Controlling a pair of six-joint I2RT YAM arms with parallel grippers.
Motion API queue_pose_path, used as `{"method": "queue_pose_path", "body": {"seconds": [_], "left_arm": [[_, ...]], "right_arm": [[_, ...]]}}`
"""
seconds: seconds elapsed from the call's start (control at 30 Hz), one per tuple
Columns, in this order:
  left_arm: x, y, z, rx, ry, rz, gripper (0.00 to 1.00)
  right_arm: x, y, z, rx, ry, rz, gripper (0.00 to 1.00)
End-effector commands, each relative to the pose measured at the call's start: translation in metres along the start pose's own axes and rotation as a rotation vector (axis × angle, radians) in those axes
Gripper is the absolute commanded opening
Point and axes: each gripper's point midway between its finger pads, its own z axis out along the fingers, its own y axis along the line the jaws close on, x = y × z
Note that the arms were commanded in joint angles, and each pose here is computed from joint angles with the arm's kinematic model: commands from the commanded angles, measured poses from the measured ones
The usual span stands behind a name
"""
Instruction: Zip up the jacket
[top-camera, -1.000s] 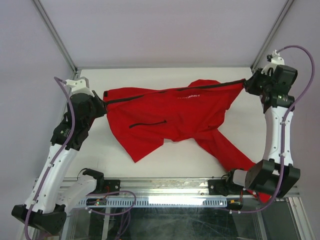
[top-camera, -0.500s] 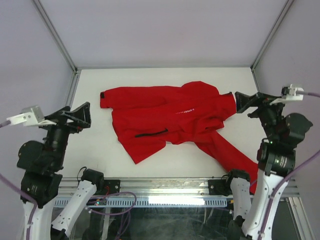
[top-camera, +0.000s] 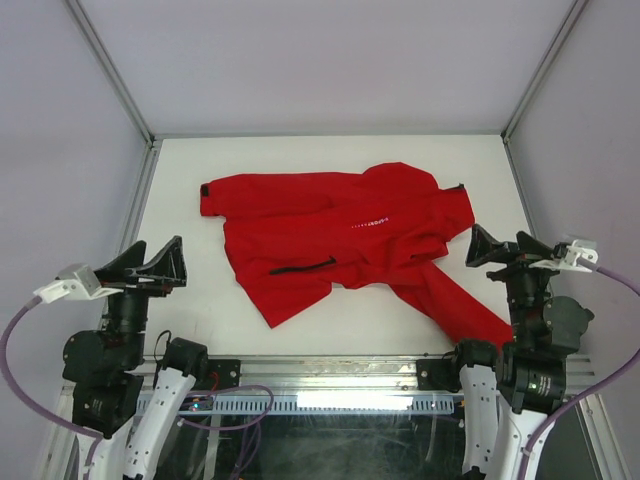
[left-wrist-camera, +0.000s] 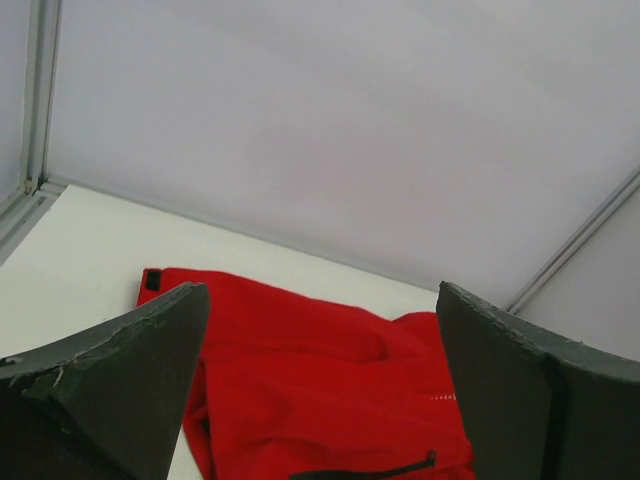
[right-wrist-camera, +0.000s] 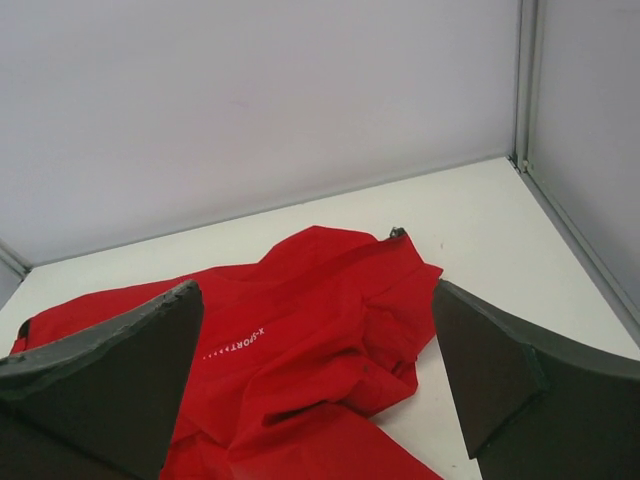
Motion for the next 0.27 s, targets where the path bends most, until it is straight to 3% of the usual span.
{"method": "queue_pose_path", "body": {"seconds": [0.0, 0.23], "left_arm": [[0.0035, 0.0015, 0.0081, -0.010, -0.018, -0.013, 0.99], [0.0086, -0.0010, 0.0137, -0.006, 0.010, -0.015, 0.99]], "right_arm": [[0.0034, -0.0067, 0.0038, 0.030, -0.010, 0.017, 0.99], [0.0086, -0.0048, 0.0040, 0.013, 0.007, 0.005, 0.99]]}}
